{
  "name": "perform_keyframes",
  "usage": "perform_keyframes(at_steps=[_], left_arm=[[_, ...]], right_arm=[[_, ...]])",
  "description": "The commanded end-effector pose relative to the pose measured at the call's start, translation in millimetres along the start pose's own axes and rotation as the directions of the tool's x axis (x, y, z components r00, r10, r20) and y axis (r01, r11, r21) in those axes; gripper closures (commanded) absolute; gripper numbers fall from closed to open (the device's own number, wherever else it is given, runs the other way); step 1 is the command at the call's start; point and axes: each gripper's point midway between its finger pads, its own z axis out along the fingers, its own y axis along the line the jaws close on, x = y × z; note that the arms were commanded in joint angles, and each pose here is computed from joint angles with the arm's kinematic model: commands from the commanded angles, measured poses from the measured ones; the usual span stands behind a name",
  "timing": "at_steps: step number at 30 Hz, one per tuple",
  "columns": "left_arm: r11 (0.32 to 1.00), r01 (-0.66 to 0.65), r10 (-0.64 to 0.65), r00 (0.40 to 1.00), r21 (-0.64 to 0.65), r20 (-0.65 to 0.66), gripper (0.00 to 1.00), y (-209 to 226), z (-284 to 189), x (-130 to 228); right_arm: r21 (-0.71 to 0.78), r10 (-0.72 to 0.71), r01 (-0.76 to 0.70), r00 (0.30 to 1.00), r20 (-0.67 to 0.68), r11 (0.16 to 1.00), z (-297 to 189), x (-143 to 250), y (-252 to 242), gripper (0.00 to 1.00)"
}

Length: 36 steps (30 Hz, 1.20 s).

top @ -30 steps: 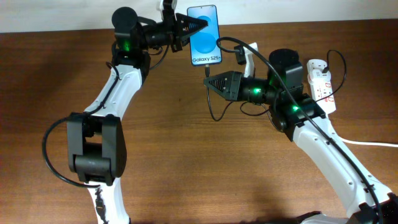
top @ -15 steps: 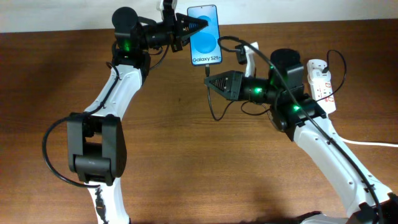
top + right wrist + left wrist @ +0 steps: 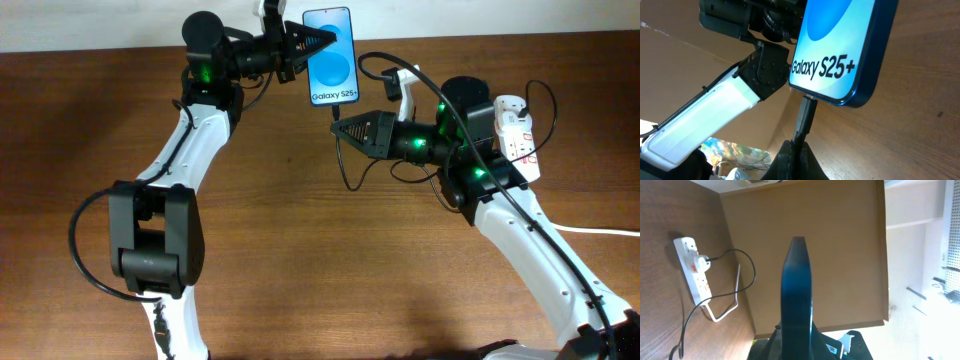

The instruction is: Plug charger to phone and switch on socket

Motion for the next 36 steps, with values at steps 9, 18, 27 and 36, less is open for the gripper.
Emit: perform_keyframes(at_steps=[9, 18, 27, 36], left_arm=[[0.998, -0.058, 0.060, 0.987, 0.020, -0.149, 1.00, -10.7, 11.6, 29.7], [0.998, -0.058, 0.060, 0.987, 0.020, -0.149, 1.00, -10.7, 11.6, 29.6], [0.998, -0.058, 0.060, 0.989, 0.020, -0.137, 1.00, -10.7, 11.4, 27.3], [0.997, -0.073, 0.074, 0.989, 0.019, -0.128, 1.00, -10.3, 7.5, 24.2]], right_arm=[[0.066, -0.027, 0.020, 0.993, 0.111, 0.998, -14.6, -29.3, -15.3, 0.96], [0.064, -0.025, 0.018, 0.994, 0.109, 0.998, -16.3, -29.6, -16.0, 0.96], [0.052, -0.010, 0.006, 0.997, 0.080, 0.999, -15.7, -23.2, -15.4, 0.65], [0.046, -0.005, 0.002, 0.998, 0.069, 0.999, -15.5, -21.1, -14.7, 0.63]])
